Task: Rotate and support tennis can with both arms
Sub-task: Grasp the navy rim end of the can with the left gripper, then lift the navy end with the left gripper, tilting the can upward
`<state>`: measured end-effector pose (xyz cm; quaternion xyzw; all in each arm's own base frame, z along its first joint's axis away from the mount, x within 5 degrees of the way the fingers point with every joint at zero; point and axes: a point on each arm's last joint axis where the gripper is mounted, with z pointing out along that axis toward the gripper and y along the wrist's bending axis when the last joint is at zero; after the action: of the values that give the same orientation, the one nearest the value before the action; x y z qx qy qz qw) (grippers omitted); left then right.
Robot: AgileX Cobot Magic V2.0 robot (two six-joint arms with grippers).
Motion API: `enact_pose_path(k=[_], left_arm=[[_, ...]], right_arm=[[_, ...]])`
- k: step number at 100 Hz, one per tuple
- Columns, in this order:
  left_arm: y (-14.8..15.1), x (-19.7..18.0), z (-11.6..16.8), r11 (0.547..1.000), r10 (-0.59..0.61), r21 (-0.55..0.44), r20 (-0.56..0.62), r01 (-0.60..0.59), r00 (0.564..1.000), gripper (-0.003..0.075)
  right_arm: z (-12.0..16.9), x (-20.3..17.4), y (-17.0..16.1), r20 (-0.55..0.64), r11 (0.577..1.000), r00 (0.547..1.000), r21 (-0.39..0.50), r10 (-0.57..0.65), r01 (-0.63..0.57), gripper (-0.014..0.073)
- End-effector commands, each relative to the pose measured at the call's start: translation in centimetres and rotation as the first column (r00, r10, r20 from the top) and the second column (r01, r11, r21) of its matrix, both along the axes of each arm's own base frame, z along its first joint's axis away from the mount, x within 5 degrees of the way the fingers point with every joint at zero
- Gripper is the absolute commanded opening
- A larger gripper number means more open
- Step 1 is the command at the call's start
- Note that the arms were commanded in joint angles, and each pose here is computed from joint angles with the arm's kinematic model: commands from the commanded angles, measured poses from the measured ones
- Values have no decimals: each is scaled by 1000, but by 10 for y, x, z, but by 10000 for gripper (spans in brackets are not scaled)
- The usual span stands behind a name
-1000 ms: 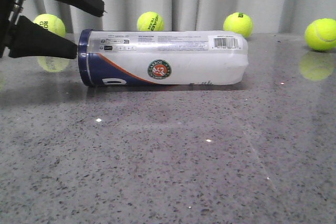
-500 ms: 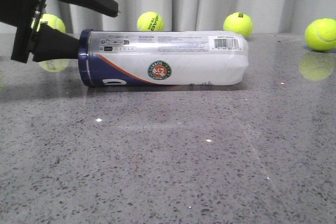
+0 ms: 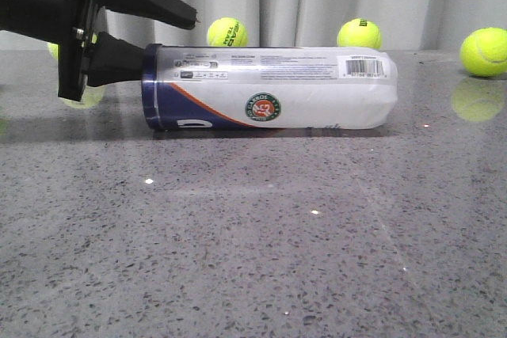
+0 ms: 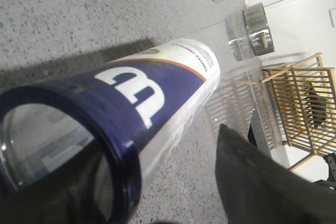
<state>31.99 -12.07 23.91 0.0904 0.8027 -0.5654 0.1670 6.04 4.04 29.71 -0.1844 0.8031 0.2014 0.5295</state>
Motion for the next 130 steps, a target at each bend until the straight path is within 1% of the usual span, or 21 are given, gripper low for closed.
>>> enact_pose_path(k=[1,13,38,47,59,70,80,87,94,101,107,108,109,110,112,114,119,120,121,130], left_arm=[[-2,-3,29,994,-12,-112,44,17,999,307],[-2,-3,29,994,-12,-112,44,17,999,211],[-2,-2,29,993,-10,-115,43,15,999,-22],[-2,-2,31,991,-1,-135,41,6,999,-20],[-2,-2,37,981,-7,-195,40,15,999,-20],[-3,-1,47,978,-10,-205,79,26,997,-20],[-3,-2,68,980,-21,-192,152,50,988,-20],[-3,-3,86,985,-43,-155,193,74,980,-20],[-2,-4,106,991,-72,-90,235,96,969,-20],[0,-6,127,995,-98,0,263,102,960,-20],[3,-7,148,990,-118,109,300,89,947,-20],[3,-7,148,990,-115,107,294,87,949,-20],[3,-8,151,987,-121,140,298,82,947,-20],[3,-7,154,987,-117,137,299,78,947,-20],[4,-8,162,982,-120,178,318,65,940,-20],[4,-9,166,979,-116,195,316,56,942,-20],[5,-12,182,962,-121,270,355,22,927,-20],[5,-12,181,960,-122,280,350,20,929,-20],[6,-13,188,956,-120,294,368,7,922,-20],[6,-19,207,926,-107,373,402,-55,910,-20]], right_arm=[[14,2,0,80,999,997,44,-8,4,-67],[14,2,0,80,999,997,44,-8,4,-67],[14,2,0,80,999,997,44,-8,4,-67],[14,2,0,80,999,997,44,-8,4,-67],[14,2,0,80,999,997,44,-8,4,-67],[14,2,0,80,999,997,44,-8,4,-67],[14,2,0,80,999,997,44,-8,4,-67],[14,2,0,80,999,997,44,-8,4,-67],[14,2,0,80,999,997,44,-8,4,-67],[14,2,0,80,999,997,44,-8,4,-67],[14,2,0,80,999,997,44,-8,4,-67],[14,2,0,80,999,997,44,-8,4,-67],[14,2,0,80,999,997,44,-8,4,-67],[14,2,0,80,999,997,44,-8,4,-67],[14,2,0,80,999,997,44,-8,4,-67],[14,2,0,80,999,997,44,-8,4,-67],[14,2,0,80,999,997,44,-8,4,-67],[14,2,0,80,999,997,44,-8,4,-67],[14,2,0,80,999,997,44,-8,4,-67],[14,2,0,80,999,997,44,-8,4,-67]])
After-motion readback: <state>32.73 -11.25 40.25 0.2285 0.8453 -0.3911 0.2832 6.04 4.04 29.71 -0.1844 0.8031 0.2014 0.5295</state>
